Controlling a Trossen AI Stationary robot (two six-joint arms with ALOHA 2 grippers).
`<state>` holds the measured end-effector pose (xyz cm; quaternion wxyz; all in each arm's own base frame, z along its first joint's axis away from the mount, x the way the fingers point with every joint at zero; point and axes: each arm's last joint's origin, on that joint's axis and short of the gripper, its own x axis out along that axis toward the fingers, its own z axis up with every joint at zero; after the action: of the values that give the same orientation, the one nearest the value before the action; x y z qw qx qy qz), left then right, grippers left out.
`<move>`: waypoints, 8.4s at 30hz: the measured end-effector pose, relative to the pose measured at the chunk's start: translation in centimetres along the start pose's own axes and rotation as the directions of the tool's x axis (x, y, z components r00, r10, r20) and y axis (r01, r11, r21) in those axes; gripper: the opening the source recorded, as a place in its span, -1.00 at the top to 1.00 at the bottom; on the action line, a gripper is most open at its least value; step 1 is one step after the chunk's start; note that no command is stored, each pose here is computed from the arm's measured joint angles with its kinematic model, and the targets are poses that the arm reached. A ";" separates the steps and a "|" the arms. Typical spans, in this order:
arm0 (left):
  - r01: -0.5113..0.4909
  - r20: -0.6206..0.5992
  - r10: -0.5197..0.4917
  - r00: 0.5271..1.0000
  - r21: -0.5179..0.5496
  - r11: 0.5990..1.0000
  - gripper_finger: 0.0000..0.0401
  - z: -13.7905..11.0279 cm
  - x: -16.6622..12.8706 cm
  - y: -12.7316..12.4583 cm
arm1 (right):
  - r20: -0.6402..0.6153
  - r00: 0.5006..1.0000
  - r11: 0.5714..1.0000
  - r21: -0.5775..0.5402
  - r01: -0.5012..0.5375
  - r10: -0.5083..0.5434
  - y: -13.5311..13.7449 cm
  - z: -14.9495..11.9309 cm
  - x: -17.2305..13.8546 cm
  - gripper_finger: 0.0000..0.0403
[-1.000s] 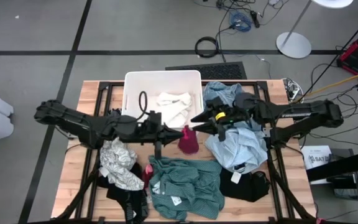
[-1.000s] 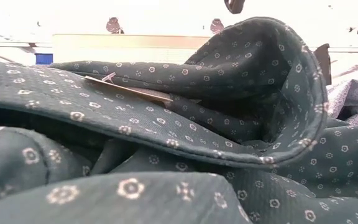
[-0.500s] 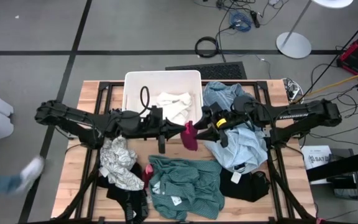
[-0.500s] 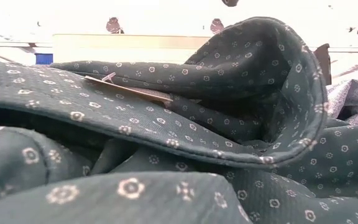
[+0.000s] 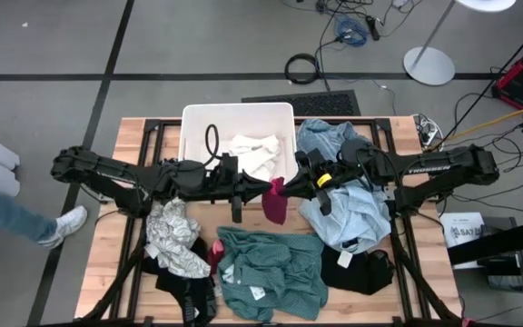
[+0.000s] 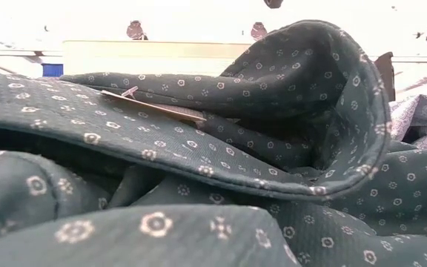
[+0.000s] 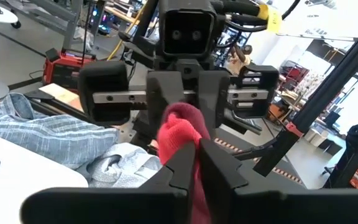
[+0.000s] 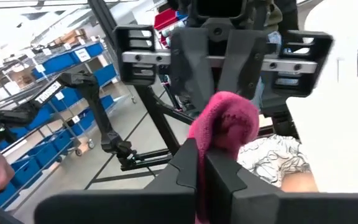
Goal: Sort clothes
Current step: Put the red sock into the white laundry organizer
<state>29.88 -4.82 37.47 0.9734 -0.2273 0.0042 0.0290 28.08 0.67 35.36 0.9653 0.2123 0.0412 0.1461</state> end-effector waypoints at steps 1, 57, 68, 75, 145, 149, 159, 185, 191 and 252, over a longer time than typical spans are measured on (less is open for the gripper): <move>0.000 0.000 0.000 1.000 0.000 1.000 0.79 0.0 0.0 0.0 | 0.004 1.000 1.000 0.003 0.007 -0.007 -0.2 0.1 -0.1 0.99; -0.463 -0.641 0.306 0.704 -0.087 0.882 0.32 -8.5 -6.0 -1.8 | -0.461 0.667 0.797 -0.172 0.580 -0.585 -17.8 8.4 5.0 0.15; -0.491 -0.764 0.253 0.594 -0.095 0.866 0.32 -10.6 -8.7 -4.1 | -0.370 0.764 0.847 -0.282 0.450 -0.529 -8.1 12.1 1.5 -0.14; -0.567 -0.765 0.357 0.536 -0.013 0.823 0.32 -13.2 -7.9 -4.3 | -0.377 0.799 0.879 -0.286 0.381 -0.469 -4.1 10.8 0.3 -0.11; -0.677 -0.849 0.313 0.425 -0.068 0.733 0.28 -15.4 -5.1 -3.0 | -0.313 0.875 0.928 -0.080 0.363 -0.369 -1.0 3.2 -4.4 -0.10; -0.740 -0.884 0.338 0.322 -0.013 0.672 0.02 -18.2 -4.0 -2.5 | -0.336 0.870 0.932 -0.087 0.353 -0.361 -0.7 2.9 -4.4 -0.10; -0.832 -0.852 0.419 0.314 -0.034 0.554 -0.23 -21.0 -1.8 -1.2 | -0.356 0.862 0.933 -0.121 0.340 -0.360 -0.7 2.7 -4.4 -0.10; -0.730 -0.862 0.322 0.391 -0.077 0.679 0.96 -17.0 -2.6 -1.4 | -0.415 0.831 0.926 -0.106 0.362 -0.372 -0.8 2.1 -4.7 -0.10; -0.440 -0.673 0.158 0.723 -0.271 0.856 0.96 -10.1 -3.4 -2.7 | -0.360 0.872 0.943 -0.101 0.316 -0.331 -0.6 2.7 -4.3 -0.10; -0.113 -0.267 0.052 0.962 -0.218 0.969 0.72 -2.5 -1.5 -0.4 | -0.245 0.966 0.995 -0.069 0.067 -0.082 0.3 0.6 3.8 0.98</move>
<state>28.43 -6.37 35.39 0.9292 -0.3405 0.1378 0.0399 31.74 1.85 35.95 0.9634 0.1616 0.1651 0.1361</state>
